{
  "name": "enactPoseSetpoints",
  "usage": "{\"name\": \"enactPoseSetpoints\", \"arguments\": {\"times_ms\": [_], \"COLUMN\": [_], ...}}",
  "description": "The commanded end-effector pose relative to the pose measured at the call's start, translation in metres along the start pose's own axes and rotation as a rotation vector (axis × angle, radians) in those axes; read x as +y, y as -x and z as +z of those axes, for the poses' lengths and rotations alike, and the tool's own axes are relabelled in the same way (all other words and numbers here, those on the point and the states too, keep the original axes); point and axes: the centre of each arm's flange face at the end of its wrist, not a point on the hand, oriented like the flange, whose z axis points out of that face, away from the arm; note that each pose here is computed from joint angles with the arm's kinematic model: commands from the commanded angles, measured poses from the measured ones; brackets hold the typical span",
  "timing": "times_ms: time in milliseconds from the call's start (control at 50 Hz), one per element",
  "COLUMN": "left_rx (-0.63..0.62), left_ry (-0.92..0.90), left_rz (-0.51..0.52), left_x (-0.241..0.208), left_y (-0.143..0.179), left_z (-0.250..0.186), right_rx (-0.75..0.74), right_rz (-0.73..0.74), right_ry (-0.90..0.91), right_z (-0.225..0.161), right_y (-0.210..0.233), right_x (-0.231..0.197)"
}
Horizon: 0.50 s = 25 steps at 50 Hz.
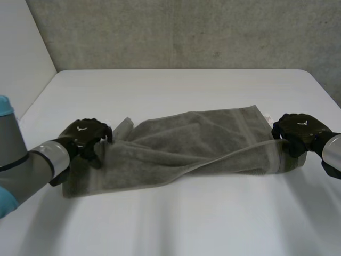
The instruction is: Fold the towel.
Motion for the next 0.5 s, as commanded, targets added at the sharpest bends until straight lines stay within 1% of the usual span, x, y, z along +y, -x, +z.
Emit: {"name": "enactPoseSetpoints", "arguments": {"times_ms": [20, 120, 240, 360, 500], "left_rx": [0.019, 0.023, -0.002, -0.025, -0.047], "left_ry": [0.039, 0.083, 0.105, 0.123, 0.147], "left_rz": [-0.025, -0.071, -0.092, -0.086, -0.055], "left_x": [0.008, 0.016, 0.023, 0.029, 0.034], "left_y": [0.0, 0.001, 0.006, 0.014, 0.022], "left_z": [-0.022, -0.044, -0.053, -0.053, -0.051], "right_rx": [-0.004, -0.009, -0.012, -0.013, -0.012], "right_rz": [0.0, -0.001, -0.004, -0.002, -0.005], "right_ry": [0.004, 0.005, 0.009, 0.011, 0.011], "right_z": [0.0, 0.0, 0.0, 0.0, 0.0], "right_y": [0.001, 0.003, 0.004, 0.004, 0.004], "right_x": [0.002, 0.003, 0.005, 0.006, 0.006]}}
